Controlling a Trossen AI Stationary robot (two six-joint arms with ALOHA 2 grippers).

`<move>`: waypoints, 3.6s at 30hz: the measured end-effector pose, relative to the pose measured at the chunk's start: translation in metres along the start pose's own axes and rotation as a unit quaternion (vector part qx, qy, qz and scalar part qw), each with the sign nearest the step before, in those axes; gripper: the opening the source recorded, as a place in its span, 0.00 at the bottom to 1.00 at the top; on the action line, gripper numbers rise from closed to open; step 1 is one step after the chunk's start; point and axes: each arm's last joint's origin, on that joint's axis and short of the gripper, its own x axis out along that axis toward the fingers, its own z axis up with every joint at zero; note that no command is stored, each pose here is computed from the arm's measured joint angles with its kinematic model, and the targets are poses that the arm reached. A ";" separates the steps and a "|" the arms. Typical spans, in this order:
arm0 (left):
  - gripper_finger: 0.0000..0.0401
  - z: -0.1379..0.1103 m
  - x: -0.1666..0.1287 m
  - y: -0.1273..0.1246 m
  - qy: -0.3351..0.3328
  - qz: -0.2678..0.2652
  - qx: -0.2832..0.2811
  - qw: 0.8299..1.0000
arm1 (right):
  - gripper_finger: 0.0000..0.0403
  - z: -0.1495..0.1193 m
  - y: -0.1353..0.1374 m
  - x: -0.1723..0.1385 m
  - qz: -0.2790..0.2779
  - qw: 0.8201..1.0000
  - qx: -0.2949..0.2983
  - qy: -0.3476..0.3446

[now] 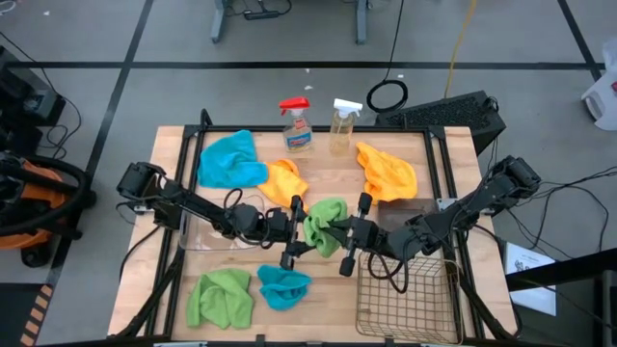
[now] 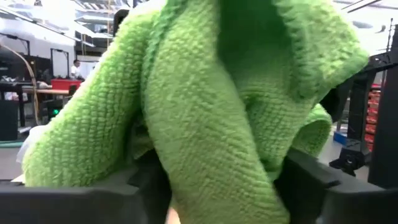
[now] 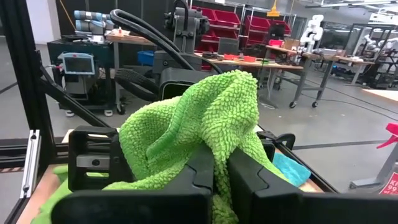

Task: Sort microfiber towel by color & place in baskets
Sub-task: Put the right green microfiber cloth into the transparent bin

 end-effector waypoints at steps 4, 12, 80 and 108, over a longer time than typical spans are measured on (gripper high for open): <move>0.31 -0.001 0.000 0.000 0.004 -0.001 0.001 1.000 | 0.03 0.000 0.000 0.000 0.001 1.000 -0.001 0.001; 0.05 -0.001 0.000 0.000 0.006 -0.002 0.011 1.000 | 0.06 -0.002 0.001 -0.001 0.003 1.000 0.019 0.007; 0.04 0.159 -0.195 -0.005 0.233 0.007 -0.157 0.960 | 0.49 -0.034 -0.009 -0.037 -0.010 0.981 -0.031 0.192; 0.05 0.137 -0.233 0.006 0.350 0.052 -0.187 0.916 | 0.49 -0.033 -0.010 -0.037 -0.025 0.982 -0.020 0.186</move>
